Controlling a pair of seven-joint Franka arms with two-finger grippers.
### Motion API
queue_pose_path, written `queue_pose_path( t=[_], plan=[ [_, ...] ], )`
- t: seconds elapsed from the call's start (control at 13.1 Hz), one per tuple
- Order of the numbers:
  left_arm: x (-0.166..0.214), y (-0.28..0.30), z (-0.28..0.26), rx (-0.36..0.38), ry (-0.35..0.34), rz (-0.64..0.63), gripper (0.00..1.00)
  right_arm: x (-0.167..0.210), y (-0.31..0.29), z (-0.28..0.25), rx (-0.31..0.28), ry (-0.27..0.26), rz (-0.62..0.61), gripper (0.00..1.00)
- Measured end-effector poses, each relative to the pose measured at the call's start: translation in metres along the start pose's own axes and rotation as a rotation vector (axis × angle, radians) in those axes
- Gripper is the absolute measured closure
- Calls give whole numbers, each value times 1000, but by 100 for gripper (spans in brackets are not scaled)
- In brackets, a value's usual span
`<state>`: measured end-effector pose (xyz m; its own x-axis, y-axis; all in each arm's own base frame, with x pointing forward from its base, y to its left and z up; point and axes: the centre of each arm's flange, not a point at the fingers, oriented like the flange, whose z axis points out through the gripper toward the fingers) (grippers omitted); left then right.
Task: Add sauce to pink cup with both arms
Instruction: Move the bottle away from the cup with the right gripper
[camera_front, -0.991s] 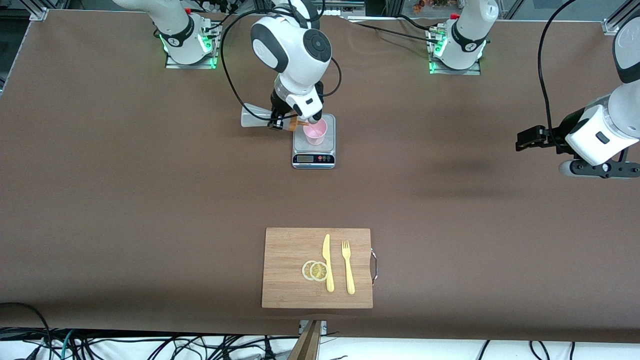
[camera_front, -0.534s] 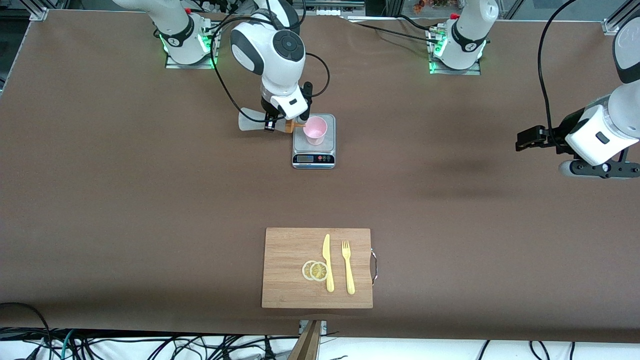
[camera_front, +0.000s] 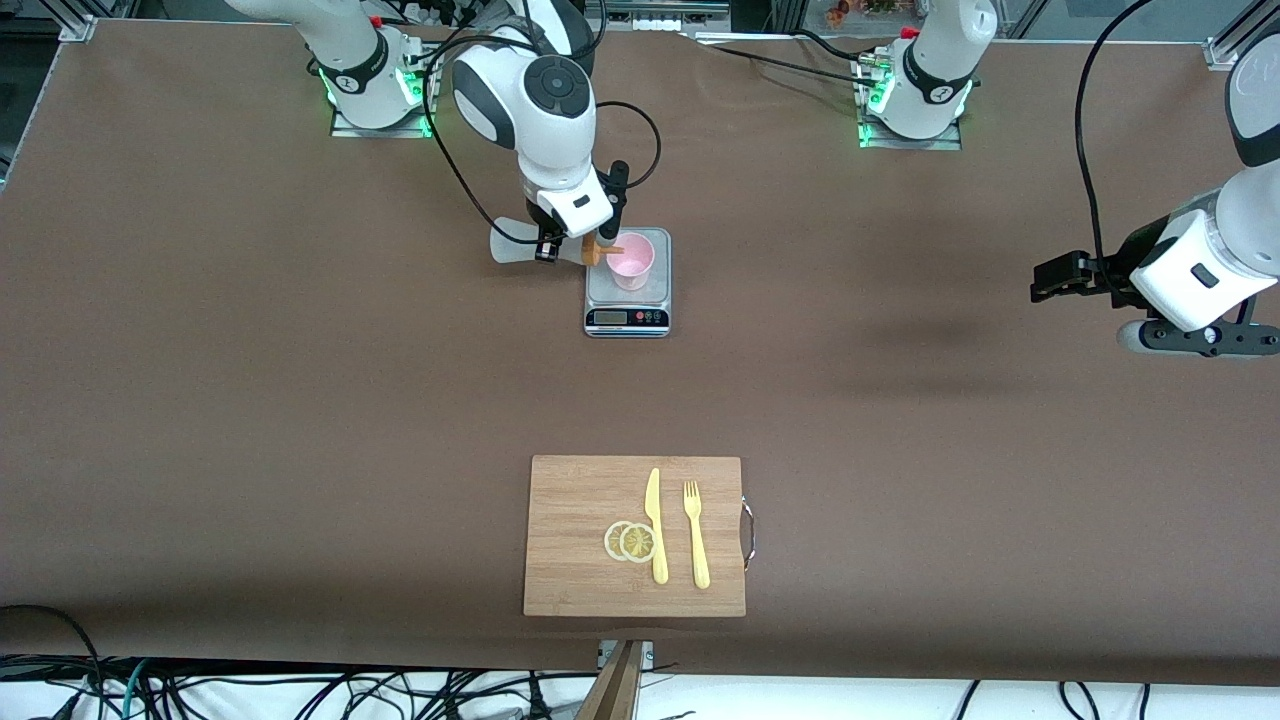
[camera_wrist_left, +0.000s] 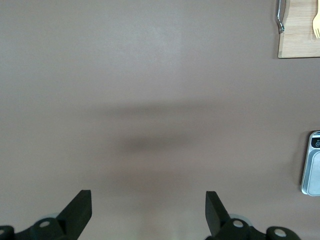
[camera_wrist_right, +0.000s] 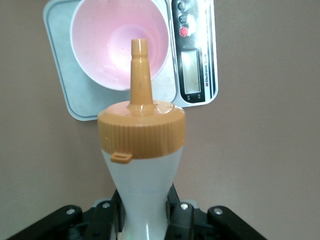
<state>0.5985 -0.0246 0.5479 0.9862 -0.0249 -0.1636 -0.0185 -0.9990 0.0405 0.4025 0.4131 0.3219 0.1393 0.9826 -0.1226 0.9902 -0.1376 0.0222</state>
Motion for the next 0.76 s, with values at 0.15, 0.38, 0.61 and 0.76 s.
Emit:
queue_pose_path(
  t=[0.15, 0.38, 0.61, 0.76],
  plan=[
    [0, 0, 0, 0, 0, 0, 0, -14, 18, -5, 42, 51, -6, 67],
    [0, 0, 0, 0, 0, 0, 0, -45, 54, -14, 119, 173, -21, 67],
    [0, 0, 0, 0, 0, 0, 0, -72, 80, -13, 172, 284, -32, 67],
    [0, 0, 0, 0, 0, 0, 0, -92, 94, -10, 217, 358, -30, 67]
  ],
)
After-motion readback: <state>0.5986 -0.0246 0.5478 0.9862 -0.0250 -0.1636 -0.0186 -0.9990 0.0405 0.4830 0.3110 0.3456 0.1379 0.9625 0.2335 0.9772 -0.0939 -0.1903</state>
